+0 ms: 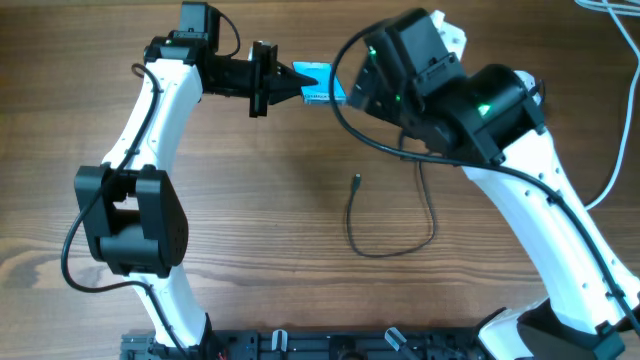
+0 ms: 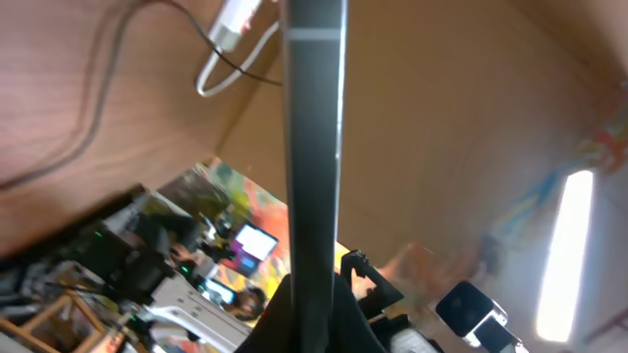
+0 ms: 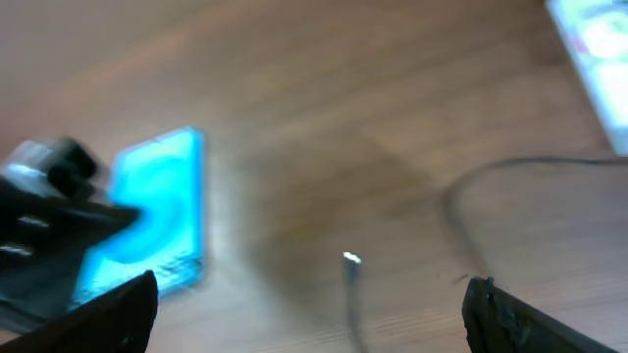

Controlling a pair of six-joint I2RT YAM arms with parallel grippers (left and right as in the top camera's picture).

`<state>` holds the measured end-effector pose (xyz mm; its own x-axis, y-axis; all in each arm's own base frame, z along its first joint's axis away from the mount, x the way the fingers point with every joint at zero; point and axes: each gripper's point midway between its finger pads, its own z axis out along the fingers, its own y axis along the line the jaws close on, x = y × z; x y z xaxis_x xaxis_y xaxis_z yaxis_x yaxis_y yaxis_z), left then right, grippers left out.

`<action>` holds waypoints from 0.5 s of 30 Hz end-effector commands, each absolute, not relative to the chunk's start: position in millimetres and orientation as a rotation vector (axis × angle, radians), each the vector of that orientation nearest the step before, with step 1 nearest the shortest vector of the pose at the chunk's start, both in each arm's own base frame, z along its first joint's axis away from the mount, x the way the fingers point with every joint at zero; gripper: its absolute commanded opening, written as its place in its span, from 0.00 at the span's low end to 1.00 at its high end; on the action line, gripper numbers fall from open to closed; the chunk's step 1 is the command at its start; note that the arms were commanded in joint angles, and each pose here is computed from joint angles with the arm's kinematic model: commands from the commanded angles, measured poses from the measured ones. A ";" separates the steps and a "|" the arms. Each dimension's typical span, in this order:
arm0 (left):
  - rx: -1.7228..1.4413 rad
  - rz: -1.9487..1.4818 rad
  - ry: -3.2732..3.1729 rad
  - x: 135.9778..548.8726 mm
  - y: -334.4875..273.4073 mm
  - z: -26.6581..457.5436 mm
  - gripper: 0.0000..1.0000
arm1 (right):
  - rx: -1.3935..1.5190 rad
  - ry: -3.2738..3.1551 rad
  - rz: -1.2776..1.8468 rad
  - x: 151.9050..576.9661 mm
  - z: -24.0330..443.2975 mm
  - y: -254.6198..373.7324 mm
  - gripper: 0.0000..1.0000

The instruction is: Plug charger to phone and switch on socket

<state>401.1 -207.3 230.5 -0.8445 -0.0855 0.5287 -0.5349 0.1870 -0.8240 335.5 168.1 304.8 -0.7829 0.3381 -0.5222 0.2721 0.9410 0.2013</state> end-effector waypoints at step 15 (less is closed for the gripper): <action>0.352 1.759 -2.430 408.8 -199.8 226.9 0.04 | 0.325 2.804 0.144 329.2 240.4 198.9 1.00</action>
<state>410.2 -200.6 206.9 -0.9168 -0.1553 0.3679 -0.3987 0.3051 -0.8648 328.6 194.5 251.3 -0.9081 0.2597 -0.3285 0.2210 0.9635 0.1508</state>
